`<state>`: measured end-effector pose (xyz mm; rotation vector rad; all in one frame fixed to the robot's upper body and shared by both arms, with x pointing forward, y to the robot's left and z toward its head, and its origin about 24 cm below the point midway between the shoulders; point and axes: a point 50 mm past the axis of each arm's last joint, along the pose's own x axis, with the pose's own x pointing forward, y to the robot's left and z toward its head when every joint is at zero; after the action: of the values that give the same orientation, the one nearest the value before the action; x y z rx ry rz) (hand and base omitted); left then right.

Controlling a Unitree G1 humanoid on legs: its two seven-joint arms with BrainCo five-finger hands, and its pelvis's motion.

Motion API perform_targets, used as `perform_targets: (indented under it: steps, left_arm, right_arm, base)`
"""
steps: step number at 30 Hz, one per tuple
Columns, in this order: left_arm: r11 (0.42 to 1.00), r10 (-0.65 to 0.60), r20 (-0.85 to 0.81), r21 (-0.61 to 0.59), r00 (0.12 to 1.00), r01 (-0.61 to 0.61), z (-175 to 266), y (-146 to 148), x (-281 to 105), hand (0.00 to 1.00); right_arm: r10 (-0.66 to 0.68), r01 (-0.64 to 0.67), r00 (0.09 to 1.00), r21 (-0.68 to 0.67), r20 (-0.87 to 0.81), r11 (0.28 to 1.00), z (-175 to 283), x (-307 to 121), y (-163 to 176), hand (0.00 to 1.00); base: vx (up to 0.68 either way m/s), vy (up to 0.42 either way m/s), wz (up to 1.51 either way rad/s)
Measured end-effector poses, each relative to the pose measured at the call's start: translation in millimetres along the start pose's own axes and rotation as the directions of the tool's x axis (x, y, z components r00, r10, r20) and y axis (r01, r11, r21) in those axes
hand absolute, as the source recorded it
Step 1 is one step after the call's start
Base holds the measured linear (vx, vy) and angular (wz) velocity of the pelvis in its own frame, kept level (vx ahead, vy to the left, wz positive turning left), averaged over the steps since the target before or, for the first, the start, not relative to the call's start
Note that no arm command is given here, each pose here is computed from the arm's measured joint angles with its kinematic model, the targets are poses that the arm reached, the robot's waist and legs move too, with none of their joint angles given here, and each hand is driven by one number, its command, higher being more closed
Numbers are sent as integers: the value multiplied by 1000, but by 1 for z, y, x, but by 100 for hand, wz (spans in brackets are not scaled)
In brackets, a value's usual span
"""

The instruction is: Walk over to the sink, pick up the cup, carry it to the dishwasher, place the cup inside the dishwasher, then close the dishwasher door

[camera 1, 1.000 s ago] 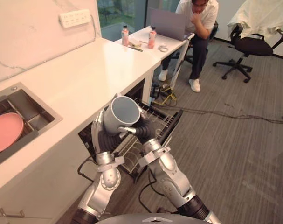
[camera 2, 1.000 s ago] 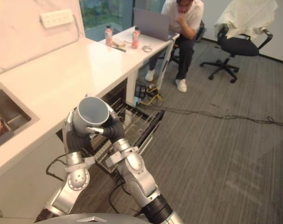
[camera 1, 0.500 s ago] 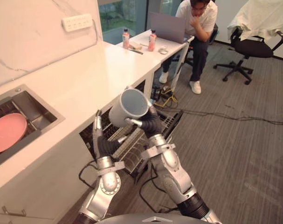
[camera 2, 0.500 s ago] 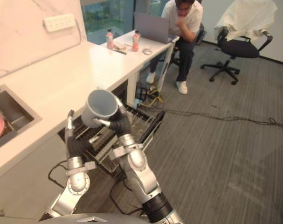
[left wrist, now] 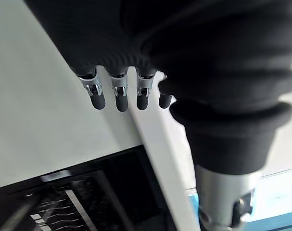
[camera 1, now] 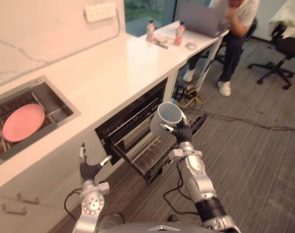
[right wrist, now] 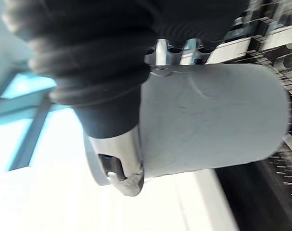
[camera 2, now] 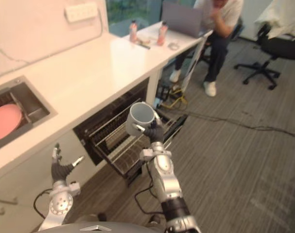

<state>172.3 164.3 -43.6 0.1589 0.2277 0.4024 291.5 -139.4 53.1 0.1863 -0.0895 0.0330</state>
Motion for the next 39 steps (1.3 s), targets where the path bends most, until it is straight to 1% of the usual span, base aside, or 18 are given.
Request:
perform_targets:
  steps: [1,2,3,4,6,9,12,15,18,22,28,29,39]
  left_arm:
    - [998,-52,-50,-21,997,51,-9,-1,1,0]
    - [996,-82,-72,-40,994,79,-13,-1,3,0]
    - [986,-146,-115,-97,983,135,-20,-3,7,0]
    - [980,-173,-131,-121,976,158,-23,-3,9,0]
    - [950,-260,-133,-210,956,229,-24,-6,17,0]
    - [917,-330,-147,-283,933,280,-31,-9,16,0]
    - [881,-388,-163,-354,907,314,-39,-13,16,0]
    - [866,-405,-155,-382,901,323,-40,-12,18,0]
    - [864,-402,-145,-388,904,322,-39,-9,21,0]
    - [866,-390,-140,-391,910,311,-38,-6,24,0]
    - [862,-384,-113,-400,916,312,-31,-7,30,0]
    - [860,-384,-107,-402,917,314,-30,-8,31,0]
    - [852,-395,-77,-403,916,334,-23,-14,31,0]
  right_arm:
    - [1,-2,1000,-61,-3,998,7,19,-4,100]
    - [7,-7,1000,-87,3,996,14,31,-5,100]
    - [-3,5,1000,-118,15,993,31,54,-9,100]
    - [-13,16,1000,-130,24,991,41,65,-12,100]
    - [-54,66,996,-182,73,981,79,93,-28,100]
    - [-89,96,995,-205,40,974,91,105,-43,100]
    - [-116,96,990,-228,-77,969,86,114,-58,100]
    - [-102,53,975,-238,-200,970,73,112,-69,100]
    - [-46,-21,953,-216,-300,976,59,109,-66,100]
    - [-21,-58,951,-243,-310,968,66,114,-62,100]
    - [-21,-73,940,-261,-341,963,61,113,-58,100]
    - [-20,-75,940,-262,-341,962,60,113,-57,0]
    - [10,-78,948,-203,-319,976,57,114,-44,0]
  base:
    - [-154,38,26]
    - [-173,15,34]
    - [-143,1,31]
    - [-165,-10,41]
    - [-137,-32,47]
    - [-36,-13,44]
    - [36,24,43]
    - [30,10,47]
    - [32,28,41]
    - [36,28,19]
    - [47,-15,9]
    - [42,-21,2]
    - [20,-46,2]
